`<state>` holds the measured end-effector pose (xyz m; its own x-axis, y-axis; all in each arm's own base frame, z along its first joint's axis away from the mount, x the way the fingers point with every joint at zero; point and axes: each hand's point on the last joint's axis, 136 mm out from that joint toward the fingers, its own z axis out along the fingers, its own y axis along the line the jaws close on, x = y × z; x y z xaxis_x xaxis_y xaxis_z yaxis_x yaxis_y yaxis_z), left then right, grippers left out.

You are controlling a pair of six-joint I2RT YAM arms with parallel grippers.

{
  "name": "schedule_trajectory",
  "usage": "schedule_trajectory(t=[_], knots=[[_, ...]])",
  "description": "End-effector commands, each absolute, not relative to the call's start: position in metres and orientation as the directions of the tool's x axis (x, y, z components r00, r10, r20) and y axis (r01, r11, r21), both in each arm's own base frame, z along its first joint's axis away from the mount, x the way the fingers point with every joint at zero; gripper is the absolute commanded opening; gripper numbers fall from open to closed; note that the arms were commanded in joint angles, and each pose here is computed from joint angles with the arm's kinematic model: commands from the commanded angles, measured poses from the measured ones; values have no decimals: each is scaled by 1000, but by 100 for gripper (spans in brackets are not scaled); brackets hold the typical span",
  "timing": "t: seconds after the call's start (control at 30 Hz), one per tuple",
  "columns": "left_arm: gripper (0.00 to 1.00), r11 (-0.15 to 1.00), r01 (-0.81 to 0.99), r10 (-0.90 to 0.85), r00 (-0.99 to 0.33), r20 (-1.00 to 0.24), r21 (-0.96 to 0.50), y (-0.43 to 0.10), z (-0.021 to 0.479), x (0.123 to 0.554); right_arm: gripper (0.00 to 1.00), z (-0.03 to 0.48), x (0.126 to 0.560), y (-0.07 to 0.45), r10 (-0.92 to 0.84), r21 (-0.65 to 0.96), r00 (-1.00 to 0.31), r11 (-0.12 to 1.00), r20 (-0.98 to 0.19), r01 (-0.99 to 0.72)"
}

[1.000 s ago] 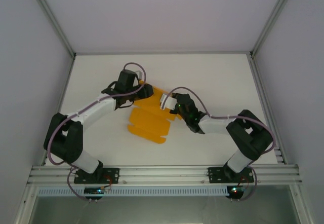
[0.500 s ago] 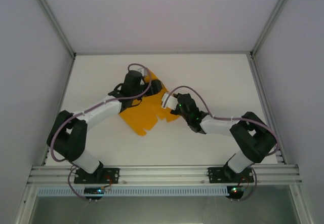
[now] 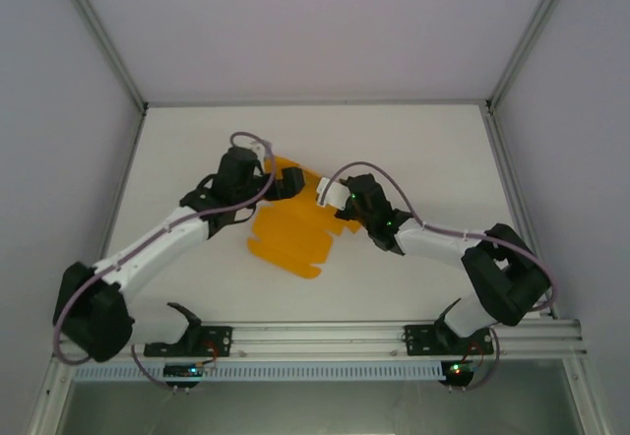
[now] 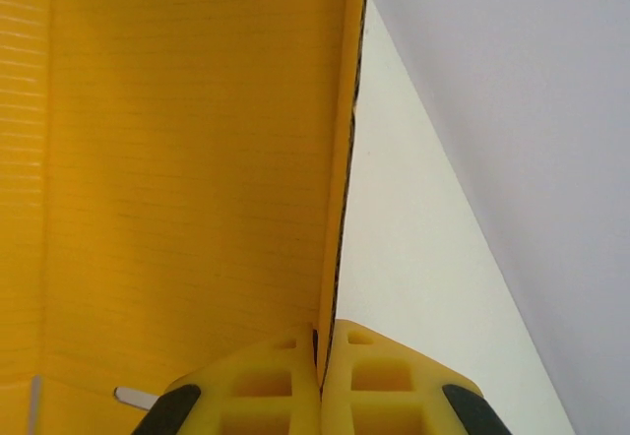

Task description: Assemble paper box

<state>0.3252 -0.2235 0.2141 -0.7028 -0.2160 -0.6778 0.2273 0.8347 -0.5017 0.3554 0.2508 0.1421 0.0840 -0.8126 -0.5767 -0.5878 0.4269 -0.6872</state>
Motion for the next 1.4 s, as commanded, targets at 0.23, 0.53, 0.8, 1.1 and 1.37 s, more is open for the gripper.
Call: schedule_trajectory(t=[0.23, 0.53, 0.8, 1.1, 1.37], knots=[[100, 921, -92, -312, -754, -578, -378, -106, 139, 305, 0, 173, 354, 241, -826, -713, 167, 340, -538, -613], [100, 938, -67, -266, -767, -584, -339, -102, 100, 327, 0, 173, 351, 243, -834, -689, 168, 302, -526, -659], [99, 875, 99, -265, -720, -641, -474, -134, 97, 340, 0, 179, 355, 240, -808, -651, 124, 362, -576, -668], [77, 711, 273, -290, -726, -624, -648, -172, 114, 323, 0, 174, 359, 235, -808, -621, 76, 385, -585, -683], [69, 645, 333, -316, -703, -638, -687, -187, 125, 339, 0, 176, 357, 239, -784, -586, 61, 406, -617, -702]])
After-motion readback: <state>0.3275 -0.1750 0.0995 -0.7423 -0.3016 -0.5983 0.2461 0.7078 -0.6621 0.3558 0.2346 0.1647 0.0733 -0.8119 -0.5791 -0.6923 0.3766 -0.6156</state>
